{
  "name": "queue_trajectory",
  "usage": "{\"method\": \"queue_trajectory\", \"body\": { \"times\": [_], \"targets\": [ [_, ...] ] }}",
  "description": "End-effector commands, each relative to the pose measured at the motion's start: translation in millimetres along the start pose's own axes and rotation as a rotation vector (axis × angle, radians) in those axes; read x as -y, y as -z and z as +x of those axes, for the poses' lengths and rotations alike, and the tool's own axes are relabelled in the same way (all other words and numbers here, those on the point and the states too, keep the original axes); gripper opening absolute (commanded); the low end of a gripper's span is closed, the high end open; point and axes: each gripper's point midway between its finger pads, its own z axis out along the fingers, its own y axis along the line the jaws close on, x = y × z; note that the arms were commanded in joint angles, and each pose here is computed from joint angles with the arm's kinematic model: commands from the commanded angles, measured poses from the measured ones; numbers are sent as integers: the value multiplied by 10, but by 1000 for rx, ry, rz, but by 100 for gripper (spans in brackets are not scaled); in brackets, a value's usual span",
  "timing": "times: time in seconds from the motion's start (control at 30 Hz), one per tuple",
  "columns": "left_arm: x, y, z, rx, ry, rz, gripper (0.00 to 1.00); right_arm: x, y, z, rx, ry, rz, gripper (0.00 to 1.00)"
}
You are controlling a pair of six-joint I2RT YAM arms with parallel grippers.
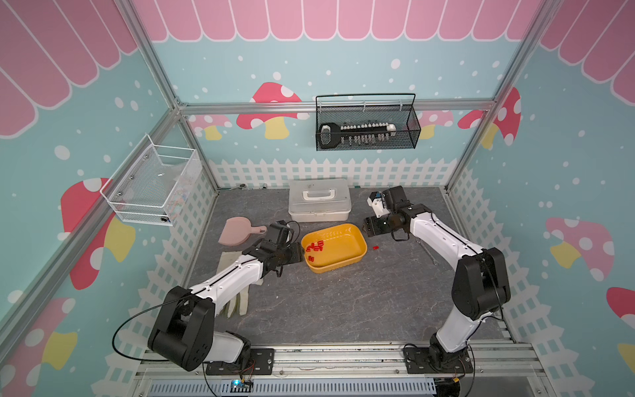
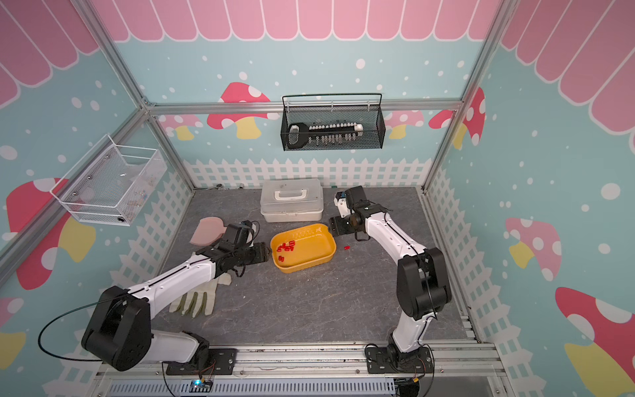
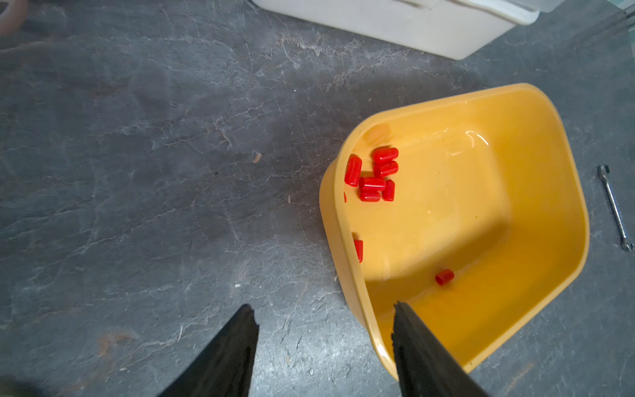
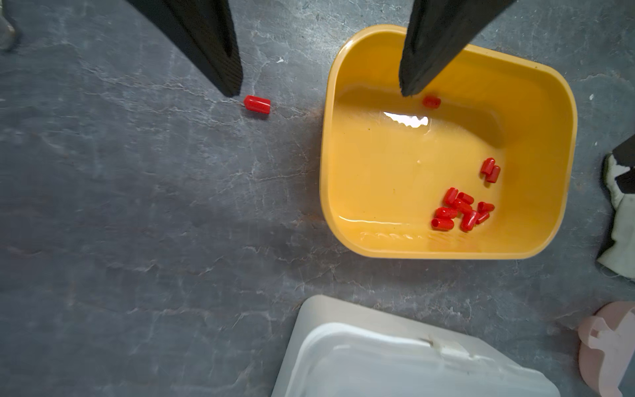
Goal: Take the screw protection sleeves out of the storage box
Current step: Adjust the storage box at the center of the board.
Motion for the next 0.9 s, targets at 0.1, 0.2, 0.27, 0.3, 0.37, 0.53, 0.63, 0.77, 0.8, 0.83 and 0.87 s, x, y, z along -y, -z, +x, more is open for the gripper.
{"method": "queue_trajectory", "body": {
  "times": [0.1, 0.2, 0.27, 0.3, 0.37, 0.53, 0.63, 0.77, 0.8, 0.83, 0.87],
  "targets": [
    [43, -54, -247, 69, 22, 1, 64, -52, -257, 228, -98, -32, -66, 79],
    [64, -108, -283, 69, 27, 5, 63, -65, -314, 245, -103, -39, -82, 78],
    [66, -128, -296, 70, 28, 4, 64, -90, -365, 257, -107, -50, -103, 71],
    [54, -129, -302, 72, 30, 0, 64, -103, -387, 267, -109, -56, -112, 70],
    [41, -122, -311, 78, 29, -5, 64, -114, -427, 295, -106, -75, -126, 68],
    [0, -51, -354, 109, 30, -12, 63, -178, -503, 401, -105, -107, -157, 64],
    [-47, -17, -375, 124, 36, -17, 64, -254, -546, 480, -121, -107, -174, 63],
    [-93, 11, -371, 132, 44, -18, 64, -374, -520, 576, -121, -106, -188, 61],
    [-104, 16, -363, 133, 44, -19, 64, -411, -505, 599, -121, -104, -193, 61],
    [-122, 22, -358, 135, 47, -21, 63, -461, -477, 610, -116, -100, -197, 60],
    [-130, 28, -360, 138, 47, -22, 64, -493, -462, 621, -115, -97, -199, 60]
  ]
}}
